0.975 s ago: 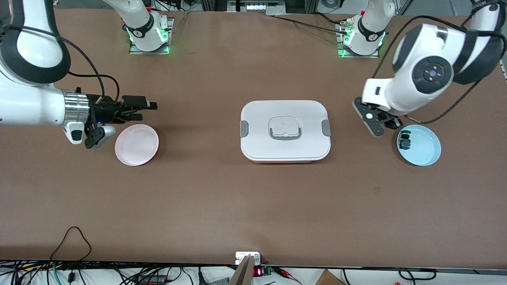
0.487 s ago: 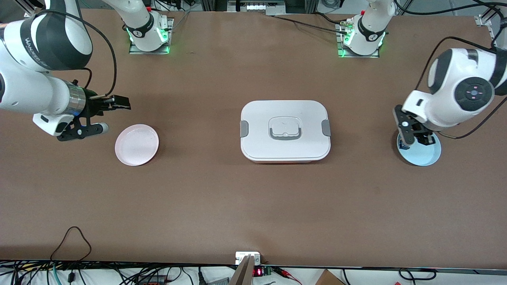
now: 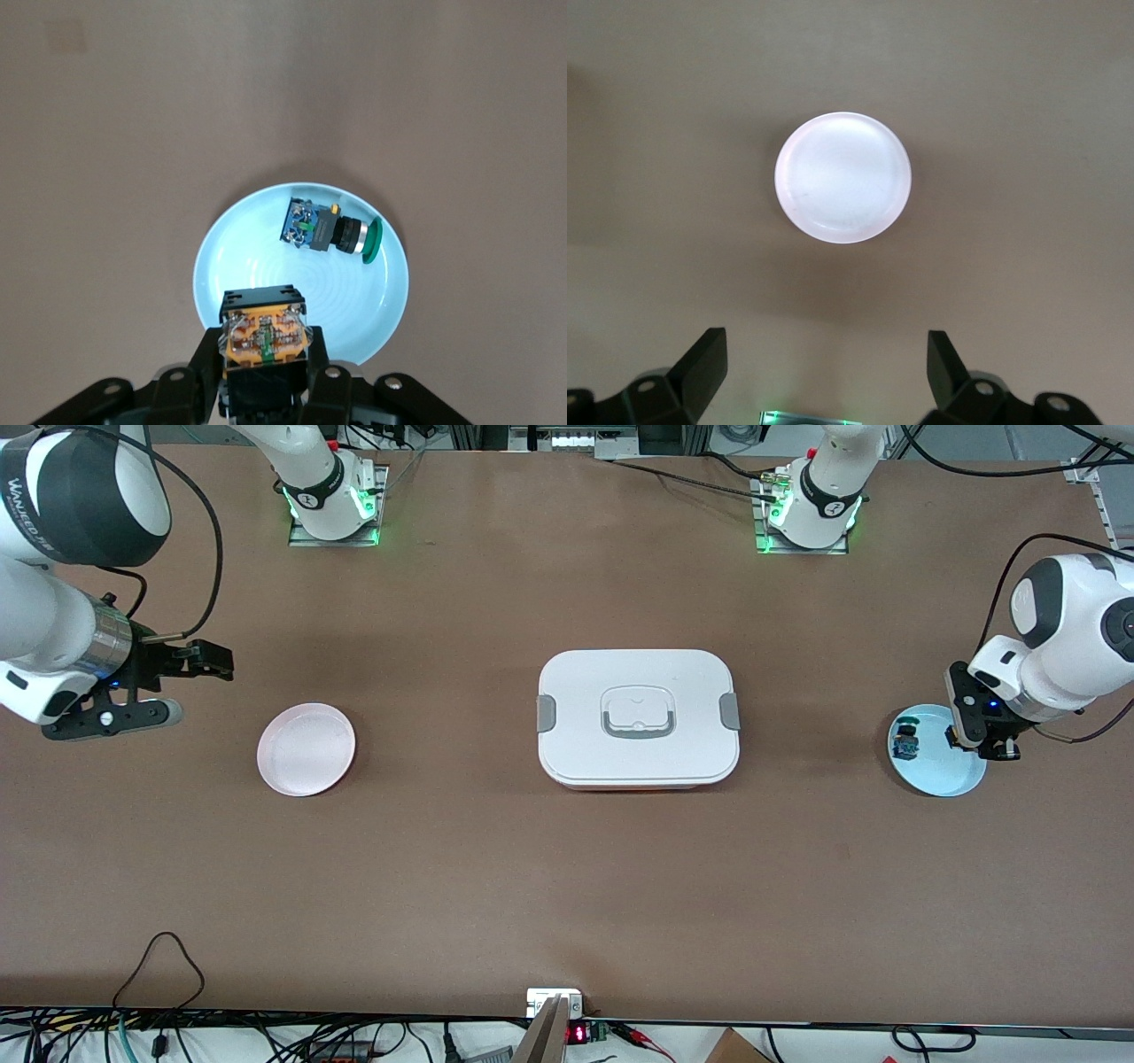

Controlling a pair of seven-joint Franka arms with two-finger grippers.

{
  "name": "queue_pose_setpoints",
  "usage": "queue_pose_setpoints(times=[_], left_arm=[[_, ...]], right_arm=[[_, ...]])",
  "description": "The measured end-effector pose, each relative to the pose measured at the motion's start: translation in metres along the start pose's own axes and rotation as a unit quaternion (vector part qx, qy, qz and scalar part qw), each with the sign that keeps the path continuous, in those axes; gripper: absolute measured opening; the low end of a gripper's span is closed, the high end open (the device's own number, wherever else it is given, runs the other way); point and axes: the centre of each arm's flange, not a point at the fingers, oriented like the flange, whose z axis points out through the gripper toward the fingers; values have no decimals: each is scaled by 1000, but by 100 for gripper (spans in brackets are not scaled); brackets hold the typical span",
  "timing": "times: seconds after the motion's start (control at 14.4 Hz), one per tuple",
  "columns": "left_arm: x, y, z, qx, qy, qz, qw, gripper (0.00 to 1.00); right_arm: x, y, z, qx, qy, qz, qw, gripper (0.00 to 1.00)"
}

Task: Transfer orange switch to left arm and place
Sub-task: 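Lower the switch onto the blue plate and open the left gripper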

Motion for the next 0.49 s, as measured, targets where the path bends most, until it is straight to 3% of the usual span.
queue_pose_setpoints(times=[0.14, 0.49], left_arm=[[-17, 3, 34, 1, 21, -2, 1000, 41], [-45, 10, 102, 12, 67, 8, 998, 41]], right_arm=[[-1, 0, -3, -1, 2, 50, 999, 100], [-3, 12, -2, 2, 6, 53, 999, 100]])
